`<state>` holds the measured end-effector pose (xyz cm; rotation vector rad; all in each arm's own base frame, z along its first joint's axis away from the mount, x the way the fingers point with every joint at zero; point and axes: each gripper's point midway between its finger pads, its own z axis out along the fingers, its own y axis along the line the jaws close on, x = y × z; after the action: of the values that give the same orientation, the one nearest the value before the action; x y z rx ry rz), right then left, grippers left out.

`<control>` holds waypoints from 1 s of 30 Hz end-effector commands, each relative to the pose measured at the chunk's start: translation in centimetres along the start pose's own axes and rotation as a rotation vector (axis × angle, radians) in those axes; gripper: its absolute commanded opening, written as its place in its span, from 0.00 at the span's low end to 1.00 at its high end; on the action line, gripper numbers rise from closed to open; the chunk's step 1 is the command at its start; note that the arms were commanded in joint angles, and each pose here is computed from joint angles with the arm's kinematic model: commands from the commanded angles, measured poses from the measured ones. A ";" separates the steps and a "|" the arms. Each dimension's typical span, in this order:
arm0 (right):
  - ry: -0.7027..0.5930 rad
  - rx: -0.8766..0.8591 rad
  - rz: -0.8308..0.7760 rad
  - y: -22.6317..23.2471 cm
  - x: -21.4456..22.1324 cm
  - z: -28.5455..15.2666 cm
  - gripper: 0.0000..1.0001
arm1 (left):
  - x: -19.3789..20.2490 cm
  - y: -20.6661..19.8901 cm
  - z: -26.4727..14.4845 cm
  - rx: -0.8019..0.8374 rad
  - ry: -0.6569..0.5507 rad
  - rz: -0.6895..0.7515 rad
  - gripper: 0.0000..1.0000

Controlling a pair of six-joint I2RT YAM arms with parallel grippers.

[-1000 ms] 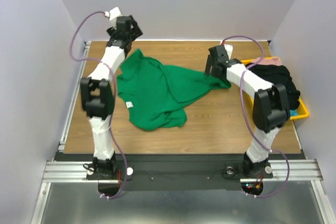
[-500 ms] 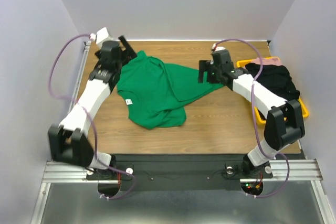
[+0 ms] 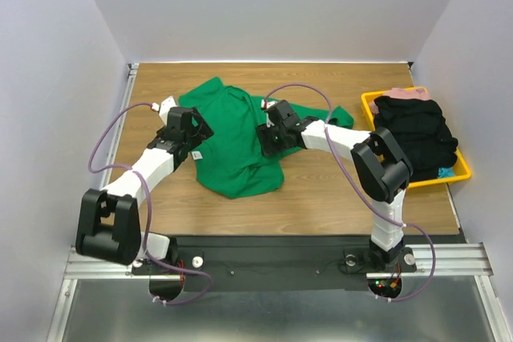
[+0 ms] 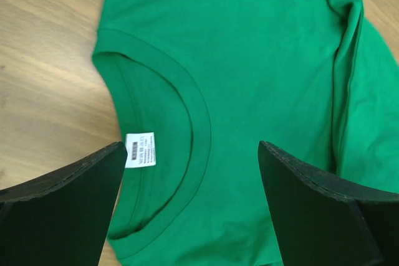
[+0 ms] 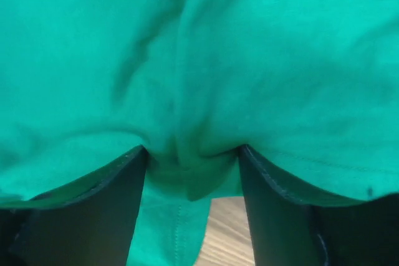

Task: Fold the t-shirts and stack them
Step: Flatten the tshirt out

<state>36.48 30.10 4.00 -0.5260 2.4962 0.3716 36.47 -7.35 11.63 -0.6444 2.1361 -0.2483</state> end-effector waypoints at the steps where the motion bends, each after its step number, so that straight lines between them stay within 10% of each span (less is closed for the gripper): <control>1: -0.084 0.103 0.011 -1.6 -2.7 0.3 0.51 | -0.6 -2.4 1.3 0.069 0.014 0.010 0.98; 7: -0.107 0.134 0.024 -2.1 -3.2 -0.2 0.31 | 0.5 -2.2 3.4 0.048 0.044 0.019 0.98; 13: -0.119 0.113 0.025 -1.6 -3.8 -0.8 0.56 | 2.4 -0.5 6.1 -0.050 0.097 0.049 0.99; 30: -0.144 0.182 0.003 -2.6 -5.4 0.3 0.53 | 2.8 3.8 8.3 -0.264 0.125 0.074 0.98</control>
<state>40.10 29.02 5.18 -0.4334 2.4202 0.1888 40.64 -7.01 3.61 -0.6811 2.3142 -0.0611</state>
